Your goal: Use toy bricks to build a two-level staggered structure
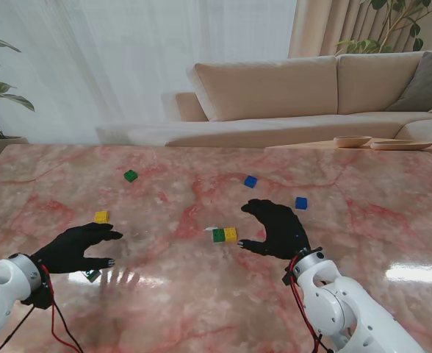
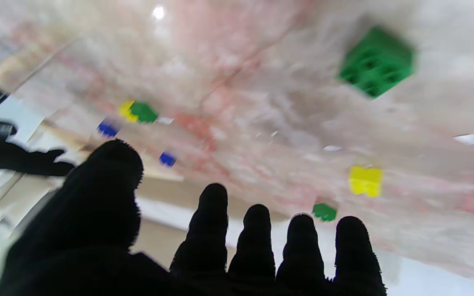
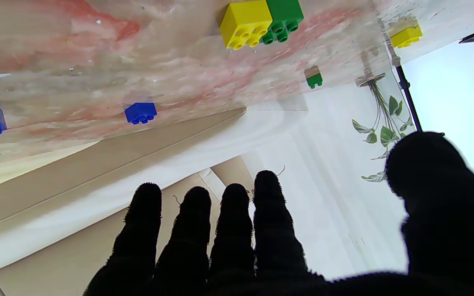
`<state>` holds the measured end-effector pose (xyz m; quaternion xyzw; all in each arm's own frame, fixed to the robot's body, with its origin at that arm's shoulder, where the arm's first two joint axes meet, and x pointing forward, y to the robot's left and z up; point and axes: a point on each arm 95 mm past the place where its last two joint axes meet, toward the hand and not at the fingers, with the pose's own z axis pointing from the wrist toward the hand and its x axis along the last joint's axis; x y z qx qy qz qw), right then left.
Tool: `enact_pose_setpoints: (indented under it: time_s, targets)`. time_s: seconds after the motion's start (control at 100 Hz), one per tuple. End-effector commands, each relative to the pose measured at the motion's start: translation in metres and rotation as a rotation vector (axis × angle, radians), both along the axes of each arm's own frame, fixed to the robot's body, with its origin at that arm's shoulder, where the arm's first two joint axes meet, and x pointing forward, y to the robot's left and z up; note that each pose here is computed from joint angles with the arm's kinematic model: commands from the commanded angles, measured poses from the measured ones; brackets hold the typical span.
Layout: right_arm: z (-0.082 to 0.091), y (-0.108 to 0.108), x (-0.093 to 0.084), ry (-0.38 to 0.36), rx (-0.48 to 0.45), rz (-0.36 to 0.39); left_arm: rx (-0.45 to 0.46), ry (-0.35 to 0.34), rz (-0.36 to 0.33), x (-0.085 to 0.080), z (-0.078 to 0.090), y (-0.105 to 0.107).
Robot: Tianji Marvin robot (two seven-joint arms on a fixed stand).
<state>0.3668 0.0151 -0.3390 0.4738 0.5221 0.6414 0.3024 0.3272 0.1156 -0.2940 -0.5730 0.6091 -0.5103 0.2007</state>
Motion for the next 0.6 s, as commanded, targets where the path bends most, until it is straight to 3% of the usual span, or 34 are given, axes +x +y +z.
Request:
enact_pose_setpoints:
  time_s: [0.0,0.25,0.59]
  targets:
    - [-0.006,0.002,-0.001,0.028,-0.002,0.001,0.053,0.034,-0.006,-0.004,-0.002,0.012]
    - [-0.004,0.010,0.000,0.025,-0.005,0.014,0.158,0.078,-0.047,-0.003,0.000,0.035]
    - [-0.003,0.013,-0.004,0.037,-0.010,0.016,0.257,0.114,-0.117,0.003,-0.006,0.046]
